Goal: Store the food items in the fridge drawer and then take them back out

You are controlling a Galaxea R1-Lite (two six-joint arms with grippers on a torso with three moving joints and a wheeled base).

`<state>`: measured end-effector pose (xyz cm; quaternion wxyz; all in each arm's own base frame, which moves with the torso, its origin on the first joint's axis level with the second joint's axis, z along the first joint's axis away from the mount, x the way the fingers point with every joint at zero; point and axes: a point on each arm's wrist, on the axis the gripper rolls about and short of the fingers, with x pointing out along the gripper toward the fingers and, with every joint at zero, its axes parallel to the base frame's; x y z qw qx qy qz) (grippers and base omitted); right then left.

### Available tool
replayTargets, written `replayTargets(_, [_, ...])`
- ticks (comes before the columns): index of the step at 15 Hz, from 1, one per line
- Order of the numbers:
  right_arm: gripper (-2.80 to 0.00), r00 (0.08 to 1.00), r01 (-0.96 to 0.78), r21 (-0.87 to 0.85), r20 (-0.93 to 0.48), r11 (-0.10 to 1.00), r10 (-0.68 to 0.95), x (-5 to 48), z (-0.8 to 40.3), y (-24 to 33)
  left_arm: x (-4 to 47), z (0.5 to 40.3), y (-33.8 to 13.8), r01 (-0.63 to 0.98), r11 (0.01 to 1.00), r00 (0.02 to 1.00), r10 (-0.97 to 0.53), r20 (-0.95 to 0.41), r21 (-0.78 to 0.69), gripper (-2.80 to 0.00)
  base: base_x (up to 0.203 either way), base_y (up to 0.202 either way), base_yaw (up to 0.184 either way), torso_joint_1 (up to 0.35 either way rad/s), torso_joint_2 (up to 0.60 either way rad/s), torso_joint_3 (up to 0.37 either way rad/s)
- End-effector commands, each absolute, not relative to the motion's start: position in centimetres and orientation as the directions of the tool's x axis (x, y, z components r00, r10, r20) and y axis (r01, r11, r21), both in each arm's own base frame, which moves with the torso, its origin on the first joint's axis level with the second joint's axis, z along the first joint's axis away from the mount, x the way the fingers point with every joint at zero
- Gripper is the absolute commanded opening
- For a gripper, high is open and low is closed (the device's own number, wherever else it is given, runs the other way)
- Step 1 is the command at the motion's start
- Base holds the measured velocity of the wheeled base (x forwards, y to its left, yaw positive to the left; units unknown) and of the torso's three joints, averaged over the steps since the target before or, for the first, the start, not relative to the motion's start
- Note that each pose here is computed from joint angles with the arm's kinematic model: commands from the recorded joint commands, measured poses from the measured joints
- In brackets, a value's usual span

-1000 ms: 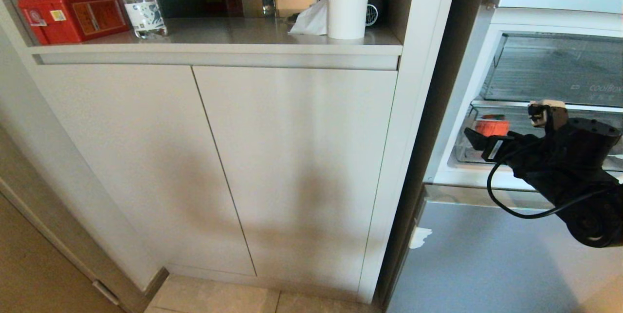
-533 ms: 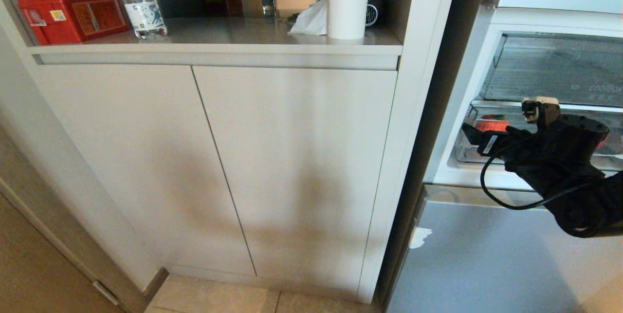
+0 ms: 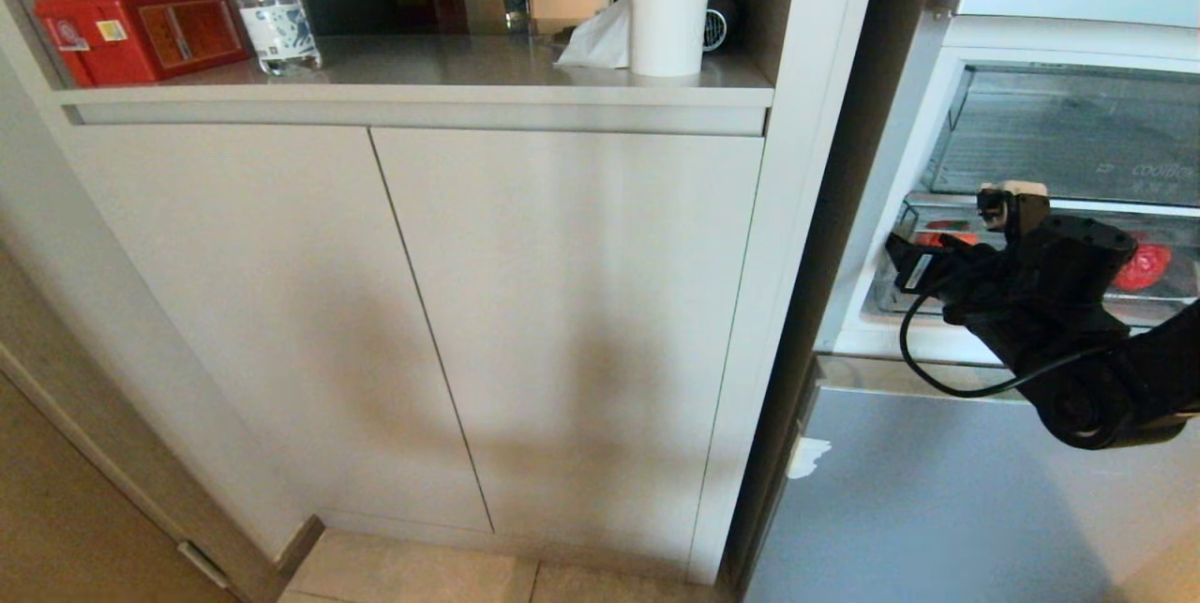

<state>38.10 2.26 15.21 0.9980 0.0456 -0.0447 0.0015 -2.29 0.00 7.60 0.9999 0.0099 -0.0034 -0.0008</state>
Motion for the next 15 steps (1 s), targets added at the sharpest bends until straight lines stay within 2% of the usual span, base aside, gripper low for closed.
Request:
replayTargets(1, [-2.8, 0.996, -0.014, 0.092, 0.09, 0.996, 0.006, 38.6, 14.8, 3.0, -2.3, 7.6, 0.0, 0.001, 1.0, 1.0, -0.002, 0.006, 0.02, -2.8, 0.0, 0.0, 0.0, 0.0, 0.0, 0.0])
replayTargets(9, [-2.8, 0.997, -0.021, 0.102, 0.082, 0.995, 0.012, 36.8, 15.5, 3.0, -2.3, 7.6, 0.0, 0.001, 1.0, 1.0, -0.002, 0.006, 0.02, -2.8, 0.0, 0.0, 0.0, 0.0, 0.0, 0.0])
replayTargets(15, [-2.8, 0.998, -0.027, 0.113, 0.057, 0.993, 0.021, 30.7, 16.8, 2.5, -2.3, 7.6, 0.0, 0.001, 1.0, 1.0, -0.002, 0.006, 0.02, -2.8, 0.0, 0.0, 0.0, 0.0, 0.0, 0.0])
